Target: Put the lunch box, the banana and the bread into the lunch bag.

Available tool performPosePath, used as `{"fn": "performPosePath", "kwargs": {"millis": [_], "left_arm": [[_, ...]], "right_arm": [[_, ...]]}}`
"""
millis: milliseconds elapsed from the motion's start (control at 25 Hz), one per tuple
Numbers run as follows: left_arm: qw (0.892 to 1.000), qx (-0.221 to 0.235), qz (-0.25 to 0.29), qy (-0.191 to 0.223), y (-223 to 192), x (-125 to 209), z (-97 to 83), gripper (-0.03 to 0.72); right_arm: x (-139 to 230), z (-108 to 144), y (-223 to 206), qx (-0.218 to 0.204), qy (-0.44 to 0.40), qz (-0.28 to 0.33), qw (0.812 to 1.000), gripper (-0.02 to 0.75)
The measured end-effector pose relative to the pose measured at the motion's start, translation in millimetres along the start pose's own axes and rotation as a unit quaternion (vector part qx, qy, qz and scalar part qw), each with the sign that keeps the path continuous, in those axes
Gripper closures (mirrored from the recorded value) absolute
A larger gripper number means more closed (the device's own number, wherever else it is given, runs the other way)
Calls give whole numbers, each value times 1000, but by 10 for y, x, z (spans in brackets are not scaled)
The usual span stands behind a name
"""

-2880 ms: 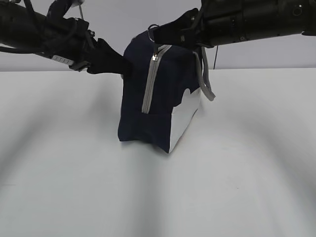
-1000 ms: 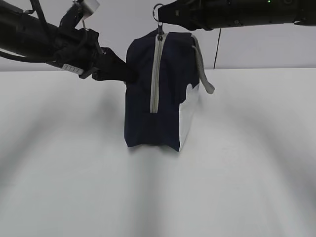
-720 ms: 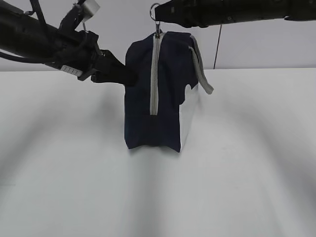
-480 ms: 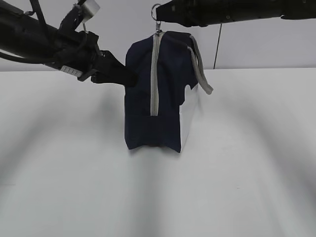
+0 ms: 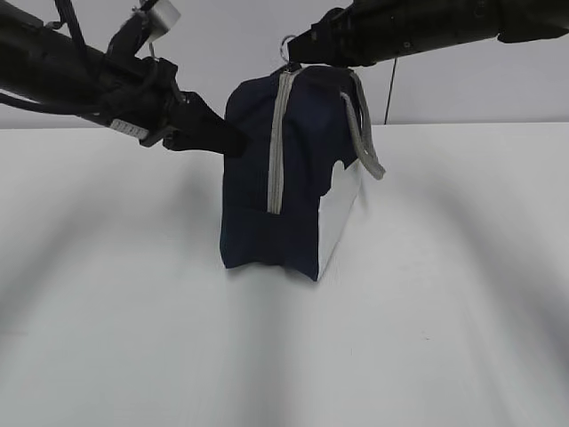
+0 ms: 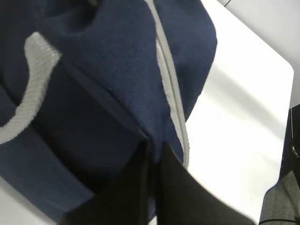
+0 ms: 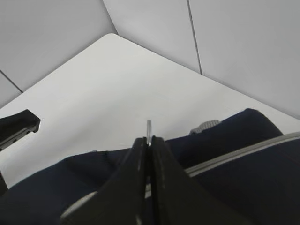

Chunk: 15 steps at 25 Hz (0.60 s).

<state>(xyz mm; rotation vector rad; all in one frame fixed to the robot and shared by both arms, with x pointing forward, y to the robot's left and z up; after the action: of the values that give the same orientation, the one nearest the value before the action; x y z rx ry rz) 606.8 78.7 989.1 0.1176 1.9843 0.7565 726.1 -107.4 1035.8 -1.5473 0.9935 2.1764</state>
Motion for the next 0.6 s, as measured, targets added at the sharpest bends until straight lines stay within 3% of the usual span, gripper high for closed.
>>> {"fn": "performPosePath", "kwargs": {"millis": [600], "left_arm": [[999,-1,-42,27,-1,-136,8,685]], "right_arm": [[-173,8,331,-29,-17,-3,999,754]]}}
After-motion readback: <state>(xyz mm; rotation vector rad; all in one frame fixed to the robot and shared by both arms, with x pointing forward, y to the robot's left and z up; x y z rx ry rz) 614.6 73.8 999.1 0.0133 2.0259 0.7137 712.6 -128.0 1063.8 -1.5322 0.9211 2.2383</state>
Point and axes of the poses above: a point on each arm's last joint axis where the gripper is mounted, y pointing back along that axis away from the gripper, z along the wrist's bending axis when the last joint is at zero, x = y × z, the point moved 8 cm from there along -y, pointing out along that axis toward the gripper, and after that the axes turned 2 degrees about -y, right-handed, at the moved point
